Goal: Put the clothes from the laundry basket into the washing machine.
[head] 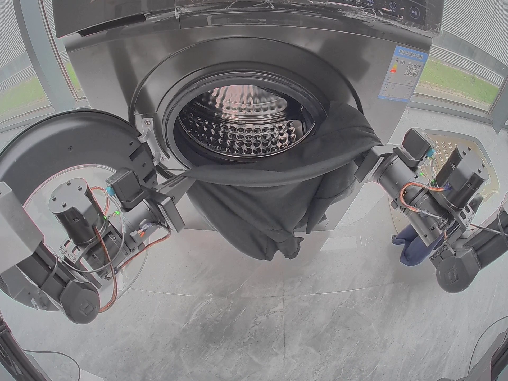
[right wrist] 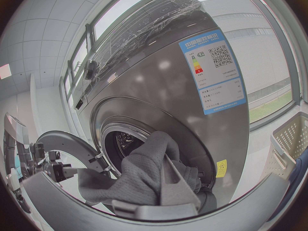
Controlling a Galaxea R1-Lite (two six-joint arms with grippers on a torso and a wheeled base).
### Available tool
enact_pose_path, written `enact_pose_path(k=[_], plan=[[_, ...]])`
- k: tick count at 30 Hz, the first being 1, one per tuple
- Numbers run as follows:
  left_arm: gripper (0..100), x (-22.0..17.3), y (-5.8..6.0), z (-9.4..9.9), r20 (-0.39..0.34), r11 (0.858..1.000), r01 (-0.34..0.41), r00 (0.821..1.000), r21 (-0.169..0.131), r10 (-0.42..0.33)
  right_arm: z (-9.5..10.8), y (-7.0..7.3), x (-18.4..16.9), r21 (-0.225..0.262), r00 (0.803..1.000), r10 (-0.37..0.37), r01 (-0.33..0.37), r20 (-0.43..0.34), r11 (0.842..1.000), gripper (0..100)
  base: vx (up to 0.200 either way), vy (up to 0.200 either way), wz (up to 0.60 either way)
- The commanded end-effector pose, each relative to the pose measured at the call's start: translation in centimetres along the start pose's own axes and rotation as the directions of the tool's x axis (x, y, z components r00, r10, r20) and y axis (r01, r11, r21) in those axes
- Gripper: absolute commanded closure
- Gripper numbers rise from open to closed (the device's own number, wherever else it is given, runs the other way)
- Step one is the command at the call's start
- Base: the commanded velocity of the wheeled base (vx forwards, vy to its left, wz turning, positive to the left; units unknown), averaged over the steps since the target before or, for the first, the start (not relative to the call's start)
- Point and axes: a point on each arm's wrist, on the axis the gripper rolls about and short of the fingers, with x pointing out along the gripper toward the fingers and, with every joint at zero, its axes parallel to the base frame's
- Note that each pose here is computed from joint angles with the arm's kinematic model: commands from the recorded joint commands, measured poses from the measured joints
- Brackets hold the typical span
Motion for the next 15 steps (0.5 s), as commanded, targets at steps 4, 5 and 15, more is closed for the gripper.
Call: enact_pose_path(k=[4, 5, 15], plan=[[100, -0.3, 0.2, -2.7, -0.103, 1.0, -0.003, 0.995, -0.004, 0.002, 0.0, 0.3, 0.0, 0.006, 1.0, 0.008, -0.008, 0.003, 1.0, 100, 0.0, 0.0, 0.0], [0, -0.4, 0.2, -2.8, -0.108, 1.0, 0.0, 0.994, -0.003, 0.0, 0.0, 0.3, 0.0, 0.006, 1.0, 0.008, -0.008, 0.001, 1.0, 100, 0.0, 0.0, 0.0], [0, -0.9, -0.2, -6.4, -0.242, 0.999, 0.025, 0.97, 0.028, -0.017, -0.3, 1.3, 0.0, 0.027, 1.0, 0.025, -0.024, -0.006, 0.999, 100, 0.0, 0.0, 0.0]])
